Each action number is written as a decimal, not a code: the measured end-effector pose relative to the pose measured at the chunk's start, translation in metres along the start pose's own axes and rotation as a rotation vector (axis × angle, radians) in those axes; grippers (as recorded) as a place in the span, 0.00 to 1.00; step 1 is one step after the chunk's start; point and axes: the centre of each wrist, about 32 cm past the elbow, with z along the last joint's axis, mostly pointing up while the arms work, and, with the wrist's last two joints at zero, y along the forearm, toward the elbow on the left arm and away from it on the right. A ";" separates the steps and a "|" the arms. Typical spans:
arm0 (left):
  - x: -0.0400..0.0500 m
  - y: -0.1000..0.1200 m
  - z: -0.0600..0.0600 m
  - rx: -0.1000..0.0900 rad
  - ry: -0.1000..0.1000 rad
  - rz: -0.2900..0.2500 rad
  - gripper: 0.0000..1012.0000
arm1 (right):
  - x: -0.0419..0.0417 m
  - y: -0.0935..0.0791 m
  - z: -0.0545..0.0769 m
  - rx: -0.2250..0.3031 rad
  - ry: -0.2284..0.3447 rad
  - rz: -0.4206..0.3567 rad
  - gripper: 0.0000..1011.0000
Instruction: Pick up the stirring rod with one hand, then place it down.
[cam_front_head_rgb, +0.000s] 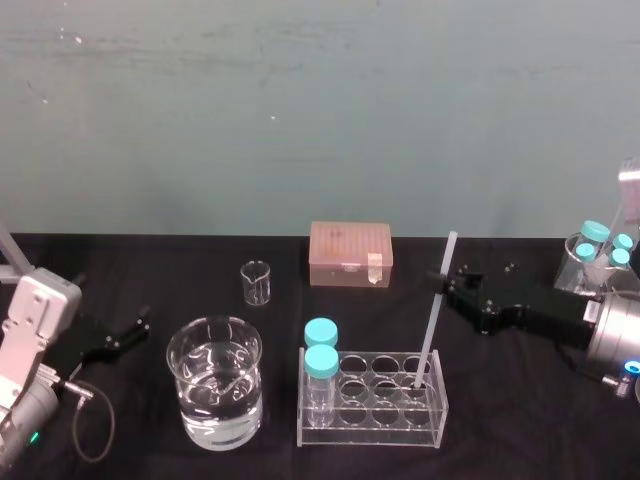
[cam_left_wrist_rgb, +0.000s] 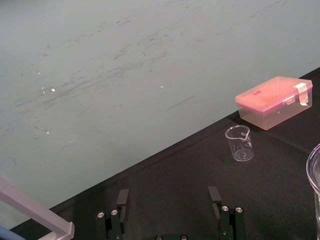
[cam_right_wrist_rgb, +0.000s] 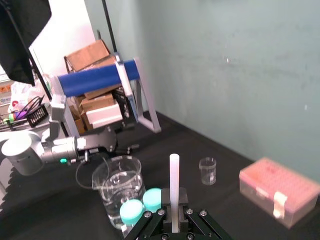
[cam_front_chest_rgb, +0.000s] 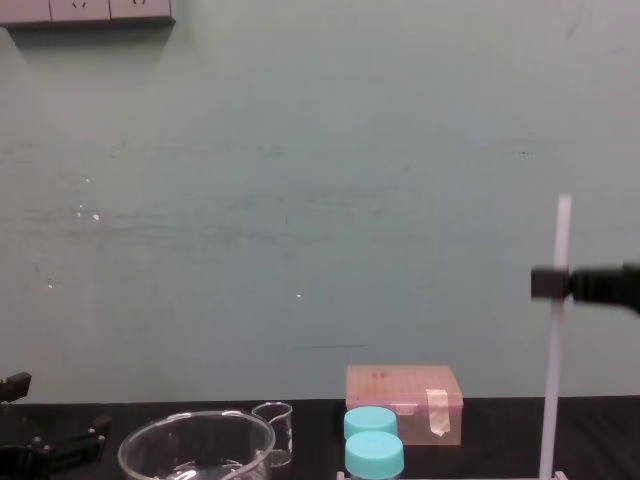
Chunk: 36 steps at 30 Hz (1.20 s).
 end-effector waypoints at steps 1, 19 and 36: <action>0.0000 0.000 0.000 0.000 0.000 0.000 0.99 | -0.0007 -0.001 0.003 0.006 -0.009 0.000 0.07; 0.0000 0.000 0.000 0.000 0.000 0.000 0.99 | 0.0113 0.015 0.041 0.089 -0.072 -0.082 0.07; 0.0000 0.000 0.000 0.000 0.000 0.000 0.99 | 0.0267 0.048 0.044 0.048 -0.105 -0.127 0.07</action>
